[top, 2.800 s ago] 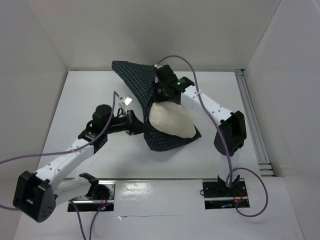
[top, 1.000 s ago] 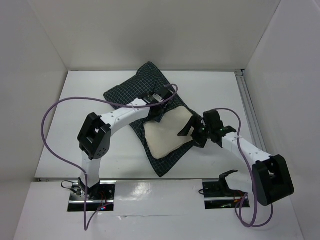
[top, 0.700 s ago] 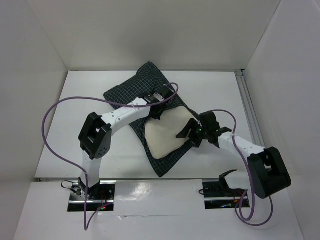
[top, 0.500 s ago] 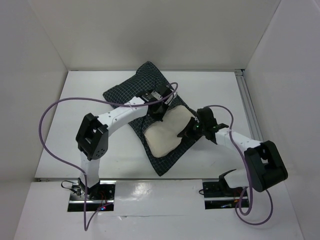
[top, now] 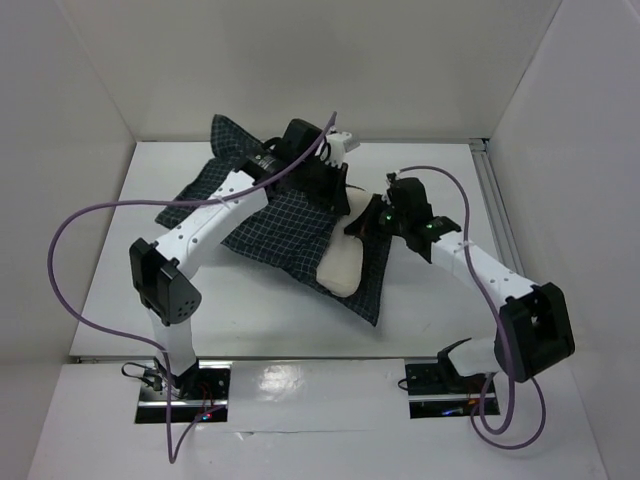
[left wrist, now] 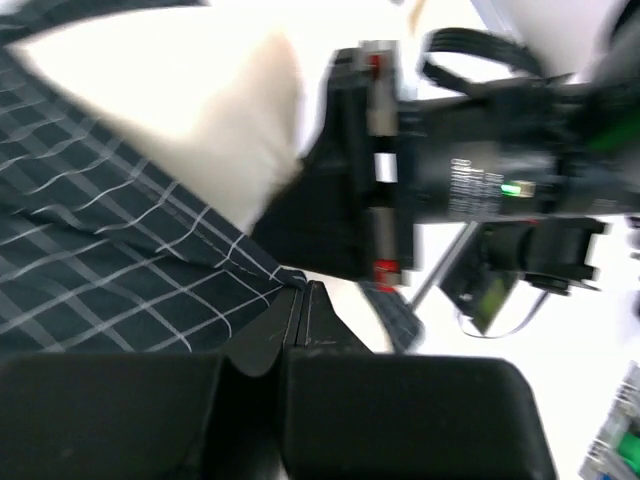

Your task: Put the pillow into the pillowcase

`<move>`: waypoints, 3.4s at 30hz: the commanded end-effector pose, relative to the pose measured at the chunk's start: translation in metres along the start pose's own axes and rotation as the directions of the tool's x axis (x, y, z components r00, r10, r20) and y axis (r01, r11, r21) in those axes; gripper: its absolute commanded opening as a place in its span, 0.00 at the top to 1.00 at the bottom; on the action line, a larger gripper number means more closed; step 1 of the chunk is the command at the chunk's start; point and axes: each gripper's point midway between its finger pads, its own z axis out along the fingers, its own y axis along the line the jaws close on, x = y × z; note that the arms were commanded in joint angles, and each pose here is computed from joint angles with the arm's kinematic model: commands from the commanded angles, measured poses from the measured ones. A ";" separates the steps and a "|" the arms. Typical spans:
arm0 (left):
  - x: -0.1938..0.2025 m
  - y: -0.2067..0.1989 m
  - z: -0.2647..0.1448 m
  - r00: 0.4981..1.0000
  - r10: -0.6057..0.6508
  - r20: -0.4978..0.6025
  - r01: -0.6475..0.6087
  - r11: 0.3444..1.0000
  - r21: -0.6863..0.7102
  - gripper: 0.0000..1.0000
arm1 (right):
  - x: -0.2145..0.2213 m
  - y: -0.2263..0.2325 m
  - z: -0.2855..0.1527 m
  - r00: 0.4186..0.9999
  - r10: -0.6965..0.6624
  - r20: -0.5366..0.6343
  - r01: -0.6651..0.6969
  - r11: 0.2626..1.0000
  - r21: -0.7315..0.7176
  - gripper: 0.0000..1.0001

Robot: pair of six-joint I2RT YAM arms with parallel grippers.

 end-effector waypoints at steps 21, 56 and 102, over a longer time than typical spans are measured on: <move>0.055 0.081 -0.037 0.969 -0.244 -0.033 0.214 0.903 -0.374 0.33 | 0.046 -0.003 0.044 0.954 -0.217 -0.207 0.211 0.976 -0.049 0.30; 0.059 0.231 0.054 0.944 -0.328 -0.026 0.197 0.624 -0.756 0.96 | -0.026 -0.052 0.095 0.993 -0.038 -0.114 0.032 0.998 -0.049 0.34; 0.044 0.123 -0.026 0.987 -0.142 -0.078 0.088 0.874 -0.479 0.55 | 0.028 -0.035 0.010 0.997 -0.078 -0.023 0.079 0.995 0.067 0.26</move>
